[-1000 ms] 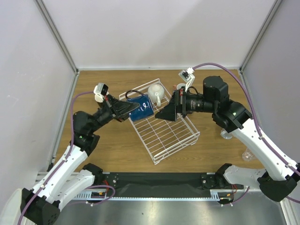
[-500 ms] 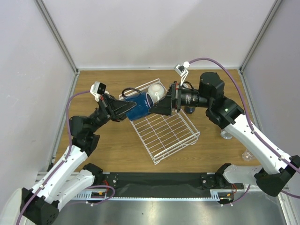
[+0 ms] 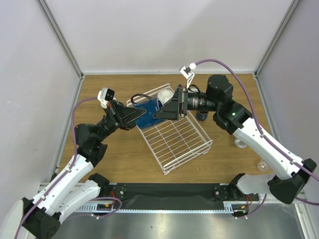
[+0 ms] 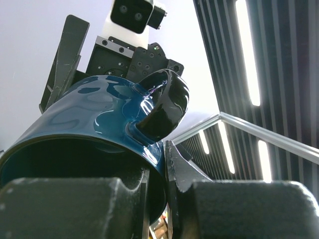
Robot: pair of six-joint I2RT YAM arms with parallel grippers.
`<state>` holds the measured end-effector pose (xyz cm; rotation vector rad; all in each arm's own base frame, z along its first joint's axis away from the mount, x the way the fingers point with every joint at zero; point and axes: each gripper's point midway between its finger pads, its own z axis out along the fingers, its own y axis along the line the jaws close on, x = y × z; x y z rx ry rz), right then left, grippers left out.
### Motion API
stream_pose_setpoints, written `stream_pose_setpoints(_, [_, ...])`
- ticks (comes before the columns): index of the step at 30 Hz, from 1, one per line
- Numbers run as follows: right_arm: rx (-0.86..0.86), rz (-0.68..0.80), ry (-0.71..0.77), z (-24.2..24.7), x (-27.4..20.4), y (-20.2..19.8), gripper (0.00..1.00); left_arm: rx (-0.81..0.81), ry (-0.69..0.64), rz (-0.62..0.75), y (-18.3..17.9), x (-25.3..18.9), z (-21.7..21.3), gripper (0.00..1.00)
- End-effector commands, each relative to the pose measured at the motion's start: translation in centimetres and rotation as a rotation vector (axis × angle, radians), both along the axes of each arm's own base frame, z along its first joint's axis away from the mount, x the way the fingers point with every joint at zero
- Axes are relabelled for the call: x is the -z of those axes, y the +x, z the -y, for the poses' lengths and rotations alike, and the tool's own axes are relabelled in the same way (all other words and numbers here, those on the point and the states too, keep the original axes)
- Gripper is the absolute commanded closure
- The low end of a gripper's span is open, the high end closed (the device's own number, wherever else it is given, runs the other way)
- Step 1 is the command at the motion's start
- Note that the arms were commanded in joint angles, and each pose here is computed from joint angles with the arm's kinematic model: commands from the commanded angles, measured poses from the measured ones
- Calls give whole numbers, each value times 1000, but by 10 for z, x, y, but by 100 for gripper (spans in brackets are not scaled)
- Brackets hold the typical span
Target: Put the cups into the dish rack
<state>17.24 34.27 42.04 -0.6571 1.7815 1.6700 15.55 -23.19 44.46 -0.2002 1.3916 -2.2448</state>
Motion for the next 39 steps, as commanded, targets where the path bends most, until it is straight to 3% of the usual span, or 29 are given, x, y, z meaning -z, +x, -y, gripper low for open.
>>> stream_pose_setpoints(1, [-28,38,54,-7,-19,-1,9,31,-77,98,-22,-26,-6,100])
stream_pose_setpoints(4, [-45,38,60,-11,-20,-3,8,35,-75,93,-22,-25,-5,99])
stream_pose_setpoints(8, [-36,52,57,-11,-20,-2,0,35,-77,91,-22,-23,-6,100])
stream_pose_setpoints(21, [-74,39,68,-17,-22,-7,2,43,-51,62,-19,-14,-1,100])
stream_pose_setpoints(23, [-87,27,71,-20,-22,-7,7,35,-35,56,-17,-12,0,100])
stream_pose_setpoints(26, [-90,25,73,-22,-21,-5,21,32,-2,48,-13,-8,4,100])
stream_pose_setpoints(28, [-76,21,64,-23,-19,-2,39,29,16,31,-11,-3,5,99])
stream_pose_setpoints(29, [-68,22,58,-23,-17,0,51,30,25,26,-11,-1,6,91])
stream_pose_setpoints(30, [-49,15,43,-23,-13,3,85,28,38,16,-9,4,7,68])
stream_pose_setpoints(31, [-29,13,31,-23,-10,7,100,15,67,-11,-5,12,9,53])
stream_pose_setpoints(32, [0,4,3,-21,-3,12,100,2,69,-6,-6,11,7,38])
stream_pose_setpoints(35, [23,14,-20,-16,4,15,100,-14,95,-13,-3,20,7,19])
stream_pose_setpoints(37, [74,32,-34,-9,6,19,100,-20,108,-27,0,29,6,12])
stream_pose_setpoints(38, [115,18,-52,-3,14,28,100,-24,113,-35,1,33,6,1])
stream_pose_setpoints(39, [133,16,-56,1,15,31,100,-26,122,-39,1,37,5,0])
